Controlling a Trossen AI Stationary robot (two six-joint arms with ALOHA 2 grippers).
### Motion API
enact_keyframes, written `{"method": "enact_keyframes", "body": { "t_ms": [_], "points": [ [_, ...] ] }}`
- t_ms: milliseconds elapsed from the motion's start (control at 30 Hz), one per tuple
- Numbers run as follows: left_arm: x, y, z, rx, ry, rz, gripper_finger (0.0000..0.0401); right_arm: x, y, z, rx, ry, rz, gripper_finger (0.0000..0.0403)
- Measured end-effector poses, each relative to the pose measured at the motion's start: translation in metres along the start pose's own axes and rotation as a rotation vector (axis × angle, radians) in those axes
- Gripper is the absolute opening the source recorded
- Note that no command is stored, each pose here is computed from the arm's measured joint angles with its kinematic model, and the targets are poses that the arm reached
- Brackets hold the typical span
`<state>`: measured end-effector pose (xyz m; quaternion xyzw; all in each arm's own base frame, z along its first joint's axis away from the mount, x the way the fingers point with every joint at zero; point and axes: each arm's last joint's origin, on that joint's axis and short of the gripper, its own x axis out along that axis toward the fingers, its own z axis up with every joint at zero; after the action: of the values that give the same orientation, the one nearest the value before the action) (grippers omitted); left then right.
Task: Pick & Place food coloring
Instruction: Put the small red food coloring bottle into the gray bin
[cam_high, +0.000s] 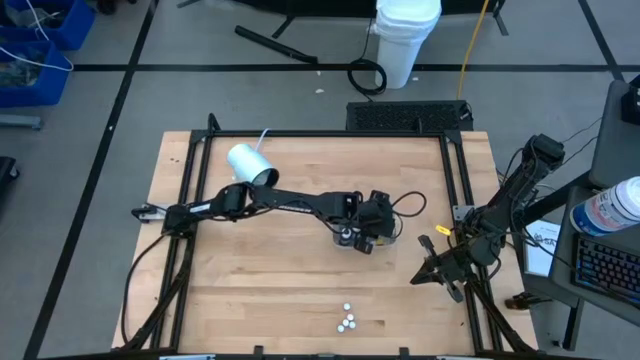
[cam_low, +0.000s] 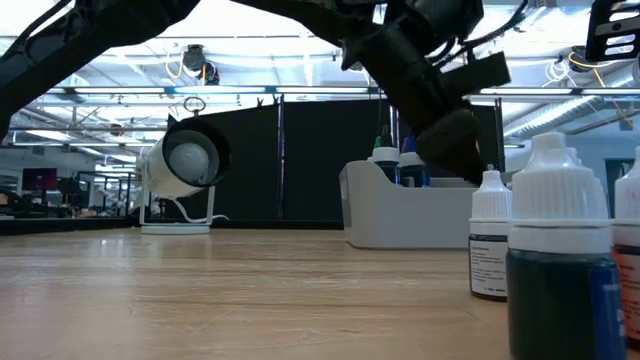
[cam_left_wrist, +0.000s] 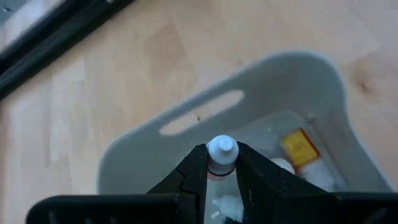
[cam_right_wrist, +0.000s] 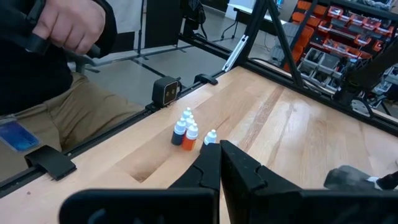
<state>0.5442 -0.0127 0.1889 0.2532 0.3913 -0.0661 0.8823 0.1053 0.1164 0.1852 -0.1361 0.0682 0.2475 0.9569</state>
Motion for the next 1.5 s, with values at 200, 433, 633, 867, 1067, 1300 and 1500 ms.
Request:
{"method": "enact_keyframes", "body": {
  "t_ms": [200,433,633,867,1067,1300,1500],
  "points": [
    [0.0065,-0.002,-0.0017,0.0,-0.004,0.002,0.0074,0.0,0.0,0.0,0.0,0.0,0.0,0.0],
    [0.0092,-0.0027,-0.003,-0.033,-0.004,-0.001,0.0074,0.0,0.0,-0.0001,0.006,0.001,0.0,0.0],
    [0.0093,-0.0034,-0.003,-0.065,-0.027,-0.053,0.0074,0.0,0.0001,-0.0001,0.011,0.001,0.0,0.0],
    [0.0092,-0.0044,-0.0029,-0.135,-0.052,-0.123,0.009,0.0,0.0,-0.0001,0.023,0.001,0.0,0.0],
    [0.0091,-0.0041,-0.0028,-0.143,-0.052,-0.121,0.0102,0.0,0.0,-0.0001,0.023,0.001,0.0,0.0],
    [0.0089,-0.004,-0.0027,-0.158,-0.053,-0.122,0.0103,0.0,0.0001,-0.0001,0.023,0.001,0.001,0.0],
    [0.0085,-0.0052,-0.0019,-0.169,-0.067,-0.154,0.0104,0.0,0.0001,-0.0001,0.031,0.001,0.001,0.0]
  ]
}}
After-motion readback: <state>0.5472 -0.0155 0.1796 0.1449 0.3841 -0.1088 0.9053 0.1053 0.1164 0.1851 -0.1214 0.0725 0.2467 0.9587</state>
